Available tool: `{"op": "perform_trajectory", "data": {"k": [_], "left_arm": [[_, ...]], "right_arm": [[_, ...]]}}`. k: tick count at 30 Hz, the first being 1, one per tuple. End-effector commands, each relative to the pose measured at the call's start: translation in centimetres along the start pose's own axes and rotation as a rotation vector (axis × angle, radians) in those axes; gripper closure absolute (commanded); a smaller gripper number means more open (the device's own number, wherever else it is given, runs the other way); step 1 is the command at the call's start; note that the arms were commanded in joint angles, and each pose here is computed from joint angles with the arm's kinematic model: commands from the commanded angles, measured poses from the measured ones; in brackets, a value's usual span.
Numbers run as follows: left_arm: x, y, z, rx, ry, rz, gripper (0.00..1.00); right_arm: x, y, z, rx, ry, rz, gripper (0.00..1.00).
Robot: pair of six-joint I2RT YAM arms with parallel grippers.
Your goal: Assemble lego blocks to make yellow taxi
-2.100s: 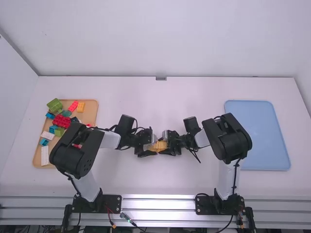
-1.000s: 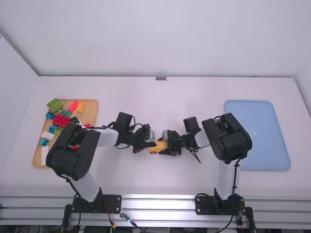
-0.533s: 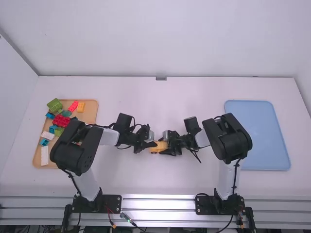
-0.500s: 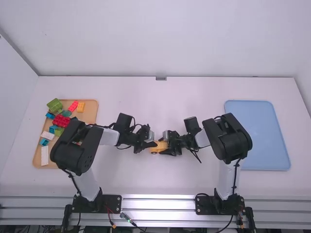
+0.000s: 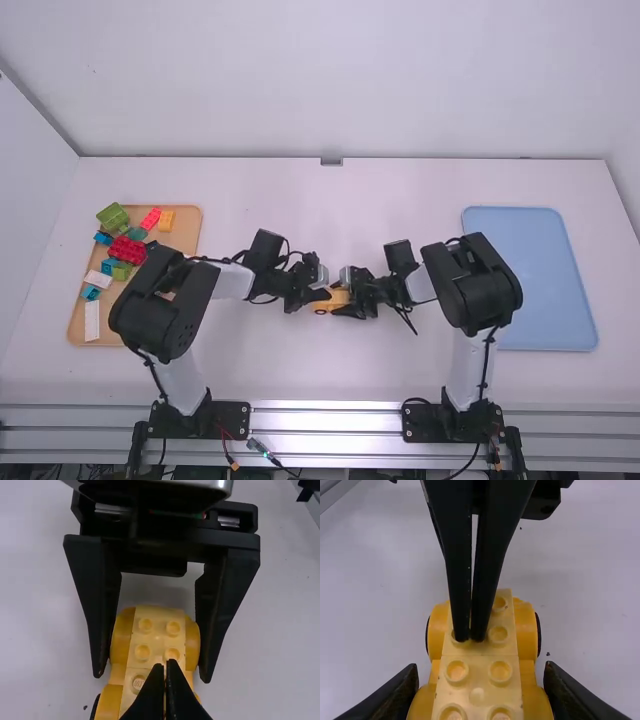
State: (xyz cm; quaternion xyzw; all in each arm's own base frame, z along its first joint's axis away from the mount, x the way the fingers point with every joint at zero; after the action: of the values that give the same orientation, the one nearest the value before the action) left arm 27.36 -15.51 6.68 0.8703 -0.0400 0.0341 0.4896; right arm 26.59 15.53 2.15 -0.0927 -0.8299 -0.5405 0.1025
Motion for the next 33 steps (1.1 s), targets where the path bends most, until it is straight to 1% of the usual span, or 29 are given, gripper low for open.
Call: {"op": "perform_trajectory", "data": {"k": [1, 3, 6, 8, 9, 10, 11, 12, 13, 16, 17, 18, 19, 21, 22, 24, 26, 28, 29, 30, 31, 33], "left_arm": [[-2.4, -4.3, 1.8, 0.278, -0.009, -0.108, 0.98], [-1.6, -3.5, 1.5, 0.25, 0.007, -0.09, 0.98], [0.3, -1.1, 0.2, 0.21, 0.064, -0.047, 0.98], [1.3, 0.3, -0.9, 0.195, 0.105, -0.044, 0.87], [2.2, 1.7, -2.1, 0.179, 0.147, -0.042, 0.76], [2.8, 2.8, -3.2, 0.167, 0.18, -0.04, 0.68], [3.4, 4.3, -4.8, 0.15, 0.222, -0.027, 0.51], [3.6, 5.1, -5.7, 0.136, 0.242, -0.016, 0.36], [3.8, 6.0, -6.8, 0.124, 0.268, -0.008, 0.01], [4.3, 8.0, -11.2, 0.108, 0.399, -0.031, 0.01], [4.4, 8.2, -11.9, 0.104, 0.422, -0.041, 0.01], [4.3, 8.4, -14.1, 0.095, 0.488, -0.084, 0.01], [4.3, 8.3, -14.7, 0.093, 0.507, -0.1, 0.01], [4.1, 7.8, -16.9, 0.091, 0.574, -0.186, 0.01], [4.1, 7.7, -17.3, 0.089, 0.584, -0.206, 0.01], [4.2, 6.1, -19.6, 0.104, 0.68, -0.359, 0.01], [4.2, 5.1, -20.5, 0.125, 0.734, -0.452, 0.01], [4.0, 3.2, -22.0, 0.169, 0.803, -0.575, 0.01], [4.0, 3.0, -22.1, 0.174, 0.807, -0.584, 0.01], [4.0, 2.7, -22.2, 0.18, 0.812, -0.593, 0.01], [4.0, 2.0, -22.5, 0.191, 0.821, -0.622, 0.01], [3.9, 1.5, -22.7, 0.192, 0.825, -0.645, 0.01]], "right_arm": [[0.4, 0.1, 1.0, 0.0, 0.039, -0.006, 0.43], [0.3, 0.2, 1.0, 0.0, 0.04, -0.006, 0.43], [0.3, 0.1, 1.0, 0.0, 0.039, -0.005, 0.43], [0.3, 0.1, 1.0, 0.0, 0.039, -0.006, 0.43], [0.3, 0.1, 1.0, 0.0, 0.039, -0.006, 0.43], [0.3, 0.1, 1.0, 0.0, 0.039, -0.007, 0.43], [0.3, 0.1, 1.0, 0.001, 0.037, -0.006, 0.43], [0.3, 0.1, 1.0, 0.003, 0.035, -0.007, 0.43], [0.2, 0.1, 1.0, 0.006, 0.031, -0.006, 0.43], [-0.2, 0.3, 1.1, 0.022, 0.007, 0.027, 0.43], [-0.3, 0.3, 1.1, 0.024, 0.003, 0.032, 0.42], [-0.4, 0.4, 1.1, 0.032, -0.008, 0.033, 0.42], [-0.4, 0.4, 1.1, 0.035, -0.011, 0.032, 0.42], [-0.6, 0.3, 1.0, 0.045, -0.031, 0.02, 0.42], [-0.6, 0.3, 1.0, 0.048, -0.037, 0.019, 0.42], [-0.9, 0.3, 0.9, 0.077, -0.08, 0.022, 0.42], [-1.0, 0.4, 0.8, 0.09, -0.098, 0.017, 0.42], [-1.2, 0.5, 0.7, 0.109, -0.131, 0.01, 0.34], [-1.2, 0.5, 0.7, 0.112, -0.136, 0.01, 0.31], [-1.3, 0.6, 0.6, 0.113, -0.14, 0.008, 0.3], [-1.4, 0.6, 0.6, 0.124, -0.162, 0.025, 0.22], [-1.5, 0.6, 0.5, 0.135, -0.177, 0.03, 0.13]]}}
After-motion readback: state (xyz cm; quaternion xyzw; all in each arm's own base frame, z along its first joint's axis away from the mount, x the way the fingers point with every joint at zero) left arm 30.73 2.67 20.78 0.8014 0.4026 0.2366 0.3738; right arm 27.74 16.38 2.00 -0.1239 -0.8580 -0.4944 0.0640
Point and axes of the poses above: each hand's point on the last joint's axis, 136 mm out from that joint toward the fingers, its own z axis out along the fingers, its own x axis along the line the jaws close on, y = z × x, the point moved 10 cm from there along -z, back along the fingers, and after that the axes turned 15 degrees about z, right-handed, at the moved point
